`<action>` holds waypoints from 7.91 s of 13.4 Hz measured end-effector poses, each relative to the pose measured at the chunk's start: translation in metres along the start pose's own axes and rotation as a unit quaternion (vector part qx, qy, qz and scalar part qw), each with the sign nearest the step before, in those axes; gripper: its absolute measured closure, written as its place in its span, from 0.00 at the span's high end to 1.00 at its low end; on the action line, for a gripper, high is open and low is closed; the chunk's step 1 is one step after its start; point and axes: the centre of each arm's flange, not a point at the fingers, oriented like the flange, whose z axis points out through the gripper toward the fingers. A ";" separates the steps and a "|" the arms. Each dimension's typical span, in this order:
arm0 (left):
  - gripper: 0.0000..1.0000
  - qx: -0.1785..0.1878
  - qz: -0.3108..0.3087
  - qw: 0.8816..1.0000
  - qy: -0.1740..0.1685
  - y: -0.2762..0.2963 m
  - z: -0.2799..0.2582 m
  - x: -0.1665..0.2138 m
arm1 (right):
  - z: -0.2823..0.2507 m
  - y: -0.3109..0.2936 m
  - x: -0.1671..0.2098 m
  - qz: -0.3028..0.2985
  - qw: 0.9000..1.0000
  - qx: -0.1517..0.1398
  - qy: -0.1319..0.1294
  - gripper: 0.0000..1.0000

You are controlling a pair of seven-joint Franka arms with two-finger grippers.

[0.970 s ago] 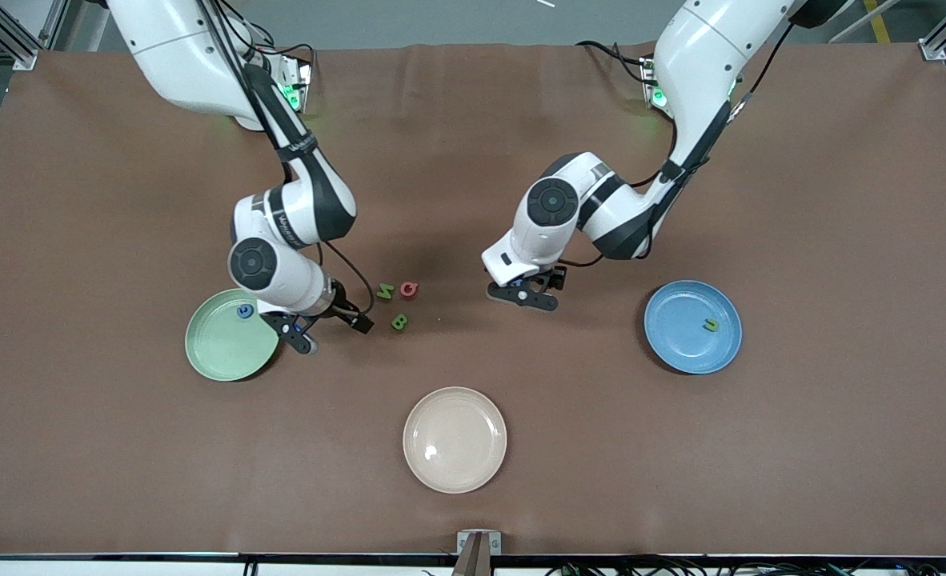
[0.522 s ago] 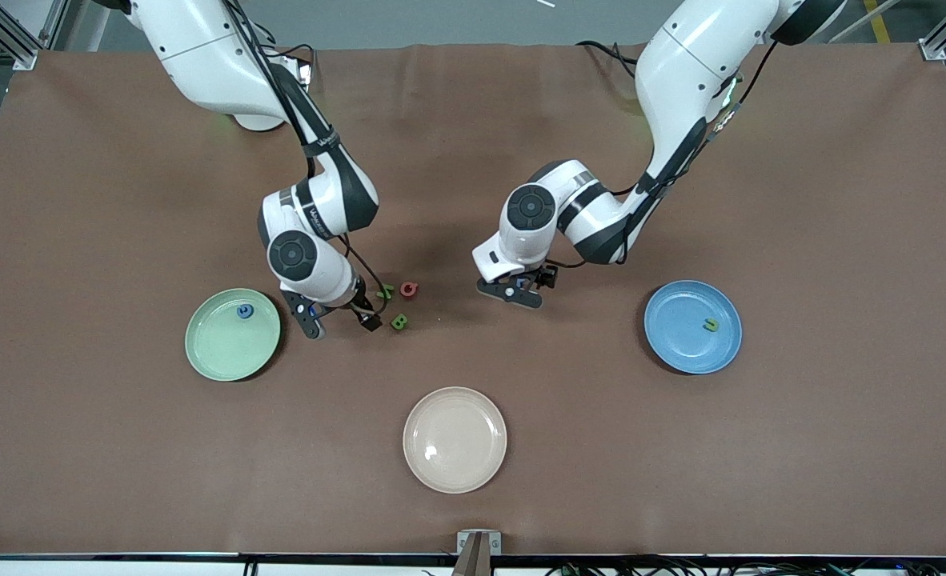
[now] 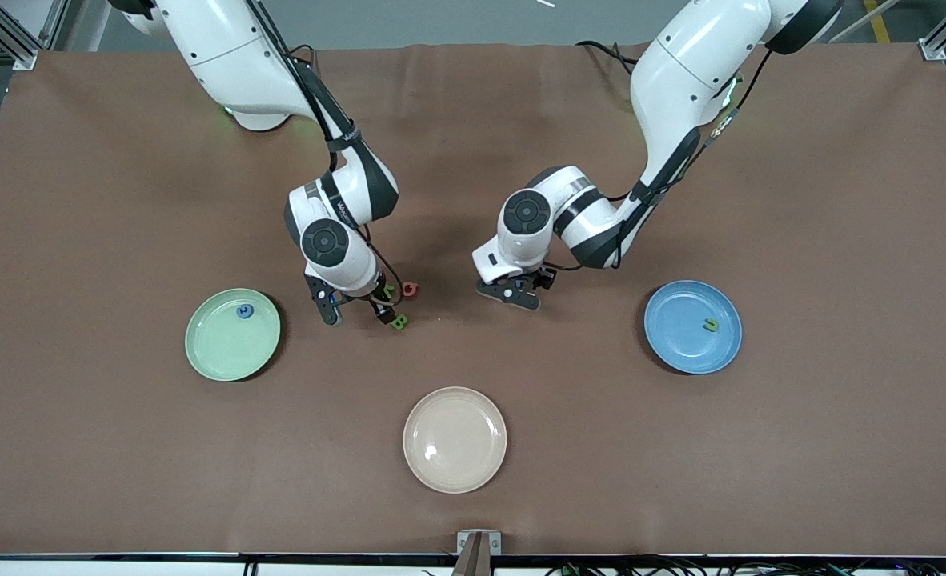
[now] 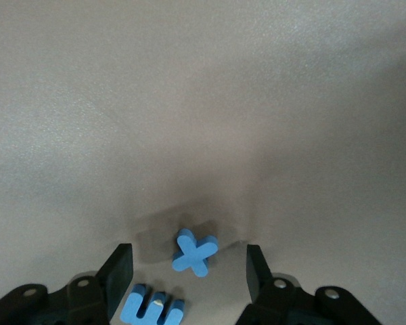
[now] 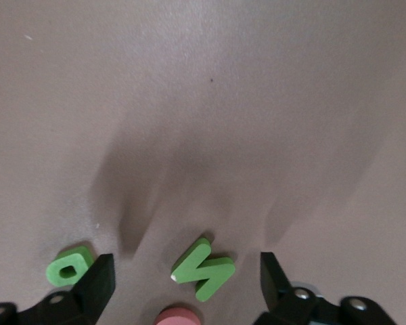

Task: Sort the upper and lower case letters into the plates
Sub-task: 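Grasp the green N with the right gripper while the left gripper grasps the x, then move the N to the green plate while the left gripper moves the x, then open both grippers over the plates and return them to the letters, then grasp the green B with the right gripper while the left gripper grasps the e, then move the B to the green plate while the left gripper moves the e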

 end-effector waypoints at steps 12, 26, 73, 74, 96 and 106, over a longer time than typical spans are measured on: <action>0.55 0.001 0.007 1.000 -0.004 0.008 0.006 -0.004 | 0.003 0.000 -0.009 0.006 1.000 0.005 0.003 0.45; 0.25 0.011 -0.026 1.000 0.003 -0.029 -0.050 0.022 | -0.057 -0.002 0.098 -0.122 0.992 0.004 0.001 0.43; 0.74 0.026 -0.091 0.995 0.008 -0.362 -0.049 -0.035 | -0.079 -0.008 0.169 -0.173 0.984 -0.016 -0.029 1.00; 0.85 0.030 -0.078 0.996 0.010 -0.346 -0.066 -0.027 | -0.082 -0.016 0.146 -0.161 0.987 -0.011 -0.024 1.00; 0.88 -0.029 0.091 0.995 -0.011 -0.033 -0.016 -0.022 | 0.006 -0.047 -0.016 -0.217 0.975 0.036 0.037 0.79; 0.48 -0.011 0.096 0.995 -0.012 -0.036 0.005 -0.028 | -0.002 -0.051 -0.011 -0.213 0.975 0.038 0.039 0.28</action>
